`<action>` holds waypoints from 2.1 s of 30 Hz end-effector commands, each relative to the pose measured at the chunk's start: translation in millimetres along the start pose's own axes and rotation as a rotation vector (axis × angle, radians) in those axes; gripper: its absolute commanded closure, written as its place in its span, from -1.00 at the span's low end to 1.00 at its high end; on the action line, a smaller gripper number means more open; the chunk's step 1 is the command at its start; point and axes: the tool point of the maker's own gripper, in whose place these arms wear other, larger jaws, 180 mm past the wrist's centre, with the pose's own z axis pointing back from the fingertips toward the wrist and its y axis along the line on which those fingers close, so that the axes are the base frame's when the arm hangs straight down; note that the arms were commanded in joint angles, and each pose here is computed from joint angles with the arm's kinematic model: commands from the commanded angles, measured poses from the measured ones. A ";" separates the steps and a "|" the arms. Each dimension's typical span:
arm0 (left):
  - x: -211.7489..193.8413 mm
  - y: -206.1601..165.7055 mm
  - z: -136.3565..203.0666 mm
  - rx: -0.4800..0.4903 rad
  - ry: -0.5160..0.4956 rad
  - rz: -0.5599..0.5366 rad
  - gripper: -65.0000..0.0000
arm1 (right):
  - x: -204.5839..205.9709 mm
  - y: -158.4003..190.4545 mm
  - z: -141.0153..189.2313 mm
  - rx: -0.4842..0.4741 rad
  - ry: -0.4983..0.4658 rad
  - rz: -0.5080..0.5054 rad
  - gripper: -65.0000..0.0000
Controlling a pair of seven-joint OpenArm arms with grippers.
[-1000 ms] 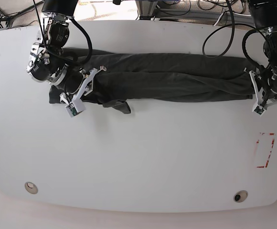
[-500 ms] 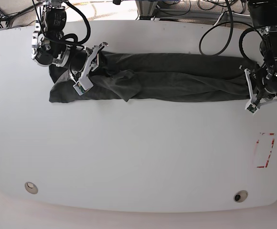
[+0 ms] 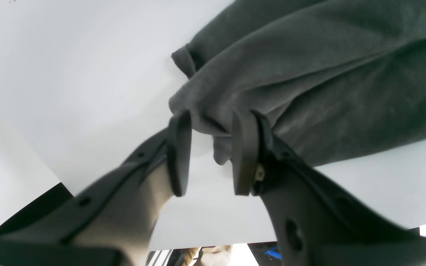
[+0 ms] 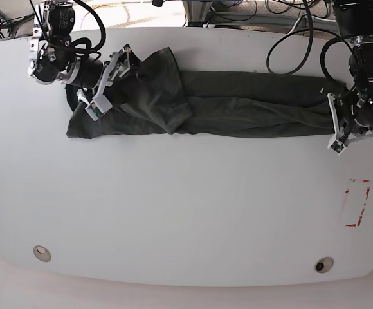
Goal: Fold the T-shirt properly
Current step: 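Regrasp the shirt end with the right gripper and fold it inward, then release the shirt end with the left gripper and raise it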
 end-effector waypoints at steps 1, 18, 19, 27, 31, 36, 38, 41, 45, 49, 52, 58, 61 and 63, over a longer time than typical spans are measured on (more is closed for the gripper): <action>5.3 12.4 6.9 0.035 -0.019 -0.002 0.45 | 17.4 -14.4 17.5 -0.061 -0.071 0.016 -0.65; 26.8 21.6 17.5 -0.057 -0.235 0.257 0.43 | -5.7 -79.9 5.7 -0.394 0.097 0.042 0.72; 29.2 22.4 17.6 -0.075 -0.254 0.275 0.38 | -9.8 -83.3 2.9 -0.409 0.110 0.034 0.70; 9.2 37.4 2.8 -0.158 -0.252 0.466 -0.17 | -34.3 -99.8 -13.2 -0.469 0.145 0.004 0.67; -2.5 40.4 -10.6 -0.212 -0.249 0.572 -0.30 | -45.4 -102.5 -16.8 -0.461 0.167 -0.019 0.68; -22.3 42.1 -23.6 -0.287 -0.226 0.653 -0.30 | -48.5 -102.6 -17.0 -0.459 0.174 -0.023 0.68; -26.6 38.4 -28.5 -0.322 -0.220 0.677 -0.30 | -48.3 -102.3 -16.6 -0.460 0.173 -0.021 0.68; -29.0 28.8 -35.9 -0.378 -0.220 0.712 -0.30 | -48.3 -102.3 -16.6 -0.460 0.173 -0.021 0.68; -33.8 14.5 -43.3 -0.424 -0.195 0.719 -0.30 | -47.8 -102.3 -16.4 -0.461 0.172 -0.020 0.68; -32.4 0.5 -48.0 -0.457 -0.170 0.692 -0.30 | -47.8 -101.6 -17.2 -0.459 0.171 -0.022 0.68; -28.3 -7.8 -49.7 -0.482 -0.168 0.675 -0.30 | -47.3 -101.6 -17.1 -0.459 0.170 -0.021 0.68; -19.9 -26.9 -51.9 -0.534 -0.181 0.665 -0.24 | -47.2 -101.2 -17.5 -0.459 0.169 -0.022 0.68; -23.2 -28.2 -53.8 -0.525 -0.159 0.656 0.15 | -47.3 -101.5 -17.1 -0.460 0.169 -0.023 0.68; -24.8 -31.1 -55.8 -0.523 -0.136 0.637 0.54 | -46.7 -102.1 -16.8 -0.461 0.167 -0.023 0.68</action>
